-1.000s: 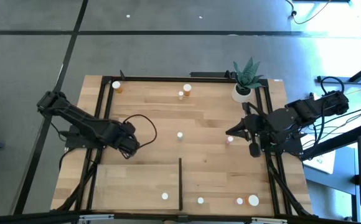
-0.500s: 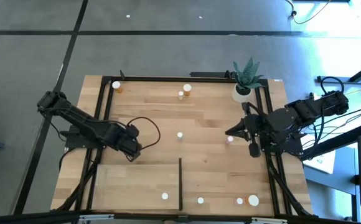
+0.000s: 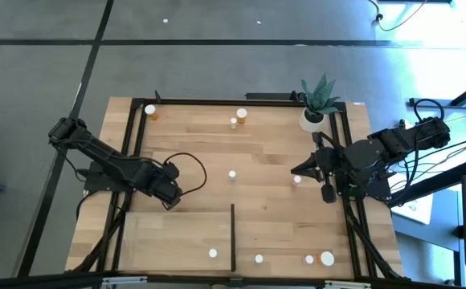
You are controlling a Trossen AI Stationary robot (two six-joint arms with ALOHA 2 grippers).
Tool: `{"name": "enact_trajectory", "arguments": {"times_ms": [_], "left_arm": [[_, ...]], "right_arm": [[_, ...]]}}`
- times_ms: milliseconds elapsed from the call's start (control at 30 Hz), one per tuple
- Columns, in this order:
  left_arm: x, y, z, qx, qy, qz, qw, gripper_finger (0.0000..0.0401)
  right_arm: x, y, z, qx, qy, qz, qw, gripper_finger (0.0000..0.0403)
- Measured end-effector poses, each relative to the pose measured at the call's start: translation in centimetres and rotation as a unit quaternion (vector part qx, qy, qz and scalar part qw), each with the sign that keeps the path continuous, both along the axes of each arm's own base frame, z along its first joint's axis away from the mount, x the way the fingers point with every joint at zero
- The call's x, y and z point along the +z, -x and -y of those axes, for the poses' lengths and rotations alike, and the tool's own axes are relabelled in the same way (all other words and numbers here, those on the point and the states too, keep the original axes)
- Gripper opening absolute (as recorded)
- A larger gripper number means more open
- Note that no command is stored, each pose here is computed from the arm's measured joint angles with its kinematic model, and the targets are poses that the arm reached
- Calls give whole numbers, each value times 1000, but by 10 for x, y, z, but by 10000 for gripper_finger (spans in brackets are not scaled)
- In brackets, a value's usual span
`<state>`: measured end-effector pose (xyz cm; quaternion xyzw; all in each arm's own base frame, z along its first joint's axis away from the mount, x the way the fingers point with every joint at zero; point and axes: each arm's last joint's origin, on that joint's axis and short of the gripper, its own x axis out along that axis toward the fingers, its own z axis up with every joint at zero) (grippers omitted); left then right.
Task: Pick and place medicine bottles onto shelf by color
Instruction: Put the left blue pill bottle on the shelf
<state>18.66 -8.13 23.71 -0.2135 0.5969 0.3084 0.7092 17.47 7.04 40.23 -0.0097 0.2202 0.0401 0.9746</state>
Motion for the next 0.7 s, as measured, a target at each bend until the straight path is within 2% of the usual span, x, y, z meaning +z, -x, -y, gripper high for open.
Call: {"name": "enact_trajectory", "arguments": {"times_ms": [467, 700], "left_arm": [[-4, -1, -3, 16, -34, -11, 999, 204], [-27, 8, -9, 31, -26, -53, 998, 204]], "right_arm": [[0, 0, 0, 0, 0, 0, 1000, 22], [0, 0, 0, 1, 2, 0, 1000, 22]]}}
